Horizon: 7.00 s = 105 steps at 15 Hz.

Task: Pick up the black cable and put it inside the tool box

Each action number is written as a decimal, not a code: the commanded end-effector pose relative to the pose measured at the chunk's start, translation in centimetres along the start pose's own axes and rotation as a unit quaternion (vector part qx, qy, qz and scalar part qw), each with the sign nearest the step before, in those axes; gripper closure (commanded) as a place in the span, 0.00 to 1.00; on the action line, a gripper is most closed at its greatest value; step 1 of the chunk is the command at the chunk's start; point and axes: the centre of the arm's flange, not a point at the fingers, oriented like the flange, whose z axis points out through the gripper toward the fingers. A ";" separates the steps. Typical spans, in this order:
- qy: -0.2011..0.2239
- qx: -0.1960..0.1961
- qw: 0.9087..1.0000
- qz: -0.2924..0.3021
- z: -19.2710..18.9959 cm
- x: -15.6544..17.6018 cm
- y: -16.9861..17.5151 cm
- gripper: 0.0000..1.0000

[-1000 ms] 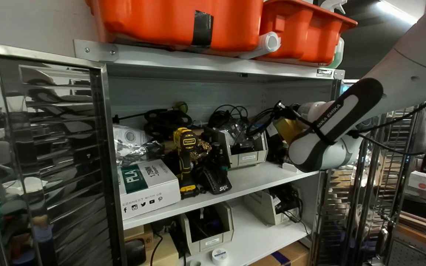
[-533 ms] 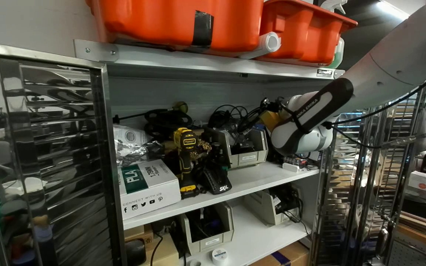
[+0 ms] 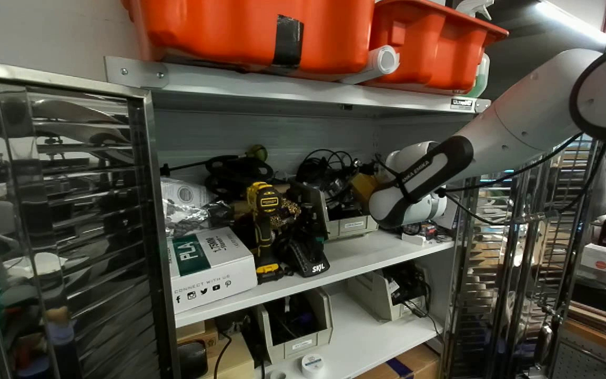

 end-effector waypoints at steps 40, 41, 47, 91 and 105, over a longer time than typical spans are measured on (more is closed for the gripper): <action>-0.012 0.023 0.996 -0.080 -5.5 -0.1 1.3 0.00; -0.015 0.017 0.997 -0.079 -5.3 0.2 1.4 0.00; -0.028 -0.028 0.997 -0.073 -6.7 -0.4 1.5 0.00; -0.661 -0.283 0.669 -0.187 -24.0 -2.3 4.2 0.00; -0.675 -0.269 0.592 -0.347 -24.2 -4.4 5.3 0.00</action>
